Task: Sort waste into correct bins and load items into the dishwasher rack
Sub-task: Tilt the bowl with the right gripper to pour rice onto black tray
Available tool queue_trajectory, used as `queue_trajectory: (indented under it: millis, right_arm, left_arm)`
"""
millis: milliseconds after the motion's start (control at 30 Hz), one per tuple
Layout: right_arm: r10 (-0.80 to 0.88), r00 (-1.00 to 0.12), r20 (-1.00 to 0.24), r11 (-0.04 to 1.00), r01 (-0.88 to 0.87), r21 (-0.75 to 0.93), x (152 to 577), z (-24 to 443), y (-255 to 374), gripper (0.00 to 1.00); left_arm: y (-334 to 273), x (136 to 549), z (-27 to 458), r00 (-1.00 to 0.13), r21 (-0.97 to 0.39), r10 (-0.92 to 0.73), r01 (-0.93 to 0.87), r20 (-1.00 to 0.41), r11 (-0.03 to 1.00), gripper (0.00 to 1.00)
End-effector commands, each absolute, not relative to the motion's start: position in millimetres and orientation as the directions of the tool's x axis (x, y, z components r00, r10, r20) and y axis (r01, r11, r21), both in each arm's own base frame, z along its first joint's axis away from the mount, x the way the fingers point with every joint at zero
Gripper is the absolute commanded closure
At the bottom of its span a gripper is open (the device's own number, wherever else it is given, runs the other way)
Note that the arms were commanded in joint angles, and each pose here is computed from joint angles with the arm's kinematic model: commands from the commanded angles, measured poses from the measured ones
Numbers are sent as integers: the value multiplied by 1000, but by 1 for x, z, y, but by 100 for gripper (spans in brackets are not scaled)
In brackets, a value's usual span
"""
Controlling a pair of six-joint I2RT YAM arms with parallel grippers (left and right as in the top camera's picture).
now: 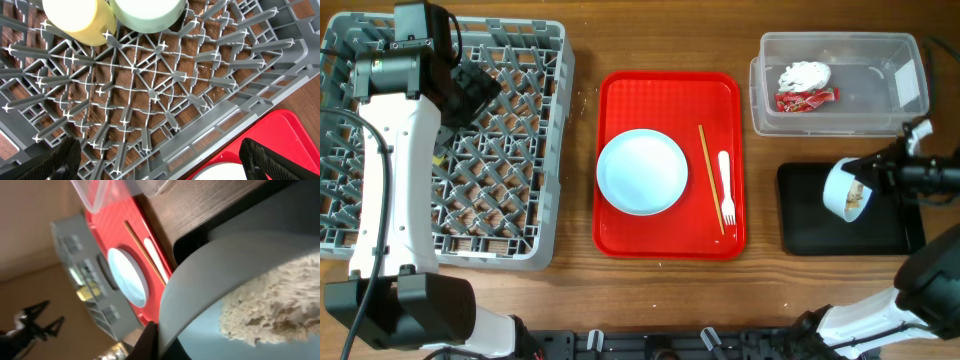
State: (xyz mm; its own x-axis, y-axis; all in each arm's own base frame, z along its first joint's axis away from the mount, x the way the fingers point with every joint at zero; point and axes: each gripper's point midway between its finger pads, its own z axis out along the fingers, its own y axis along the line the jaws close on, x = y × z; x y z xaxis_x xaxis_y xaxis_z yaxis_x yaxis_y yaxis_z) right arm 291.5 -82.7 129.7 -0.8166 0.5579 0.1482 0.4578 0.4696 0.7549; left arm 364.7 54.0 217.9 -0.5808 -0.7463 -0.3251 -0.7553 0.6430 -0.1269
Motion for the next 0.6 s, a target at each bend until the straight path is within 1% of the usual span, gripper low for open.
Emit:
queue_trajectory:
  millis: [0,100,167,300,400,567]
  right_arm:
    - [609,-786,106,351,386,853,293,133,-87,96]
    - [637,-763,108,310,382,871,291,132,-94,96]
    - [658,-751,54,308,334,891,297,136,-103,96]
    - [697,-712,88,221,330,918,301,138,-113,96]
    - [688,-720,90,217,322,921,301,131,-113,96]
    - [691,-710,136,167,340,925,303,122,-114,96]
  left_arm:
    - [56,364,220,-578,-131,-746,-755,-330,643,0]
    - [56,364,220,-578,-131,-746,-755,-330,643,0]
    - [56,364,220,-578,-131,-746,-755,-330,643,0]
    - [56,364,220,-578,-131,-746,-755,-330,643,0]
    - [56,364,220,-578,-131,-746,-755,-330,643,0]
    - [56,364,220,-578,-131,-746,-755,-330,643,0]
